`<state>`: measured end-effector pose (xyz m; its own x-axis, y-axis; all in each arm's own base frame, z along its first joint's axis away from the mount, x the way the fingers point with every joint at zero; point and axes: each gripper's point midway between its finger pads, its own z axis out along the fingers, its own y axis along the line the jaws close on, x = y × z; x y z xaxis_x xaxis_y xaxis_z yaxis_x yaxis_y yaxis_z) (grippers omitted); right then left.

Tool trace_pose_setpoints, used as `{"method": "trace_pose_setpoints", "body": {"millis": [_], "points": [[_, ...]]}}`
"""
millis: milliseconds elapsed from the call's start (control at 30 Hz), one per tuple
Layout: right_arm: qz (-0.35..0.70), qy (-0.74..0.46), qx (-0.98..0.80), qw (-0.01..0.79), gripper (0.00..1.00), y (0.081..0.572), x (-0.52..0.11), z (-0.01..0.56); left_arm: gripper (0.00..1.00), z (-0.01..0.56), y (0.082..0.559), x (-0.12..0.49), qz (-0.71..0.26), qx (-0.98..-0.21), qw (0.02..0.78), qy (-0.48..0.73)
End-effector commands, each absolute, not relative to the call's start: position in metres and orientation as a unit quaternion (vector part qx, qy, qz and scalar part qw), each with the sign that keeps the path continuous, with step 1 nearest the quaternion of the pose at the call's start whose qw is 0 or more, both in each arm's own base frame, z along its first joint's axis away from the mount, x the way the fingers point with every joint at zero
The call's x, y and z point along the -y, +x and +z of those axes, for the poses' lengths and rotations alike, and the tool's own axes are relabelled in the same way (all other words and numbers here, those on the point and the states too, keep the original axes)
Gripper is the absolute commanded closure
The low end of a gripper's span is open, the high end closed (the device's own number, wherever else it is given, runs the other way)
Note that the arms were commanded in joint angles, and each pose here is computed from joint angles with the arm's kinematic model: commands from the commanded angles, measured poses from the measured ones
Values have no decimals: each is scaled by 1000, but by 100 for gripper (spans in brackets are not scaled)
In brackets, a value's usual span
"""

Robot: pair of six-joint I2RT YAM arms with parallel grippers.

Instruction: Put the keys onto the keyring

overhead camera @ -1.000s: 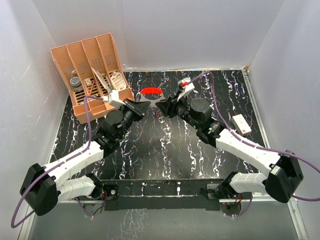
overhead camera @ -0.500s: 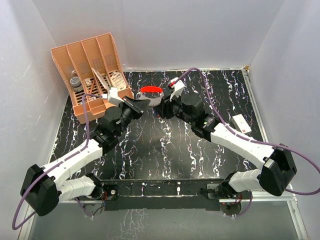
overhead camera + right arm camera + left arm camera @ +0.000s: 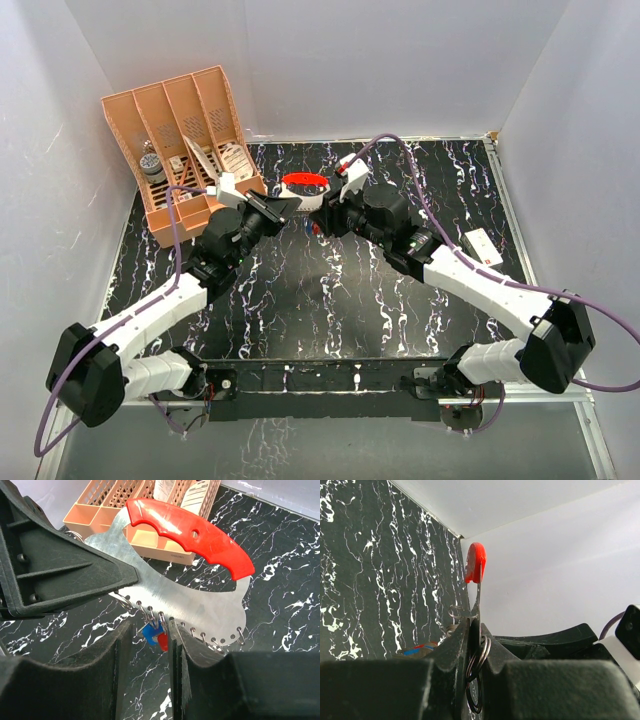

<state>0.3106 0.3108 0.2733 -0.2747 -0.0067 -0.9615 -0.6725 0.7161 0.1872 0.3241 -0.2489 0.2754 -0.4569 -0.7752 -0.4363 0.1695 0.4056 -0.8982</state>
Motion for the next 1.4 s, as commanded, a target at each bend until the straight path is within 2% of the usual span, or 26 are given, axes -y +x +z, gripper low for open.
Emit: {"method": "trace_pose_setpoints", "body": {"millis": [0, 267, 1100, 1200, 1367], "points": [[301, -234, -703, 600, 68, 313, -311, 320, 100, 305, 325, 253, -541, -663, 472, -211], [276, -252, -703, 605, 76, 320, -310, 320, 100, 304, 326, 253, -544, -668, 461, -211], [279, -278, -724, 566, 73, 324, -326, 291, 100, 305, 327, 254, -545, -670, 460, -207], [281, -279, -724, 564, 76, 324, -327, 289, 100, 305, 326, 255, -545, -670, 459, -206], [282, -280, -724, 563, 90, 325, -329, 287, 100, 303, 328, 257, -546, -672, 457, -205]]}}
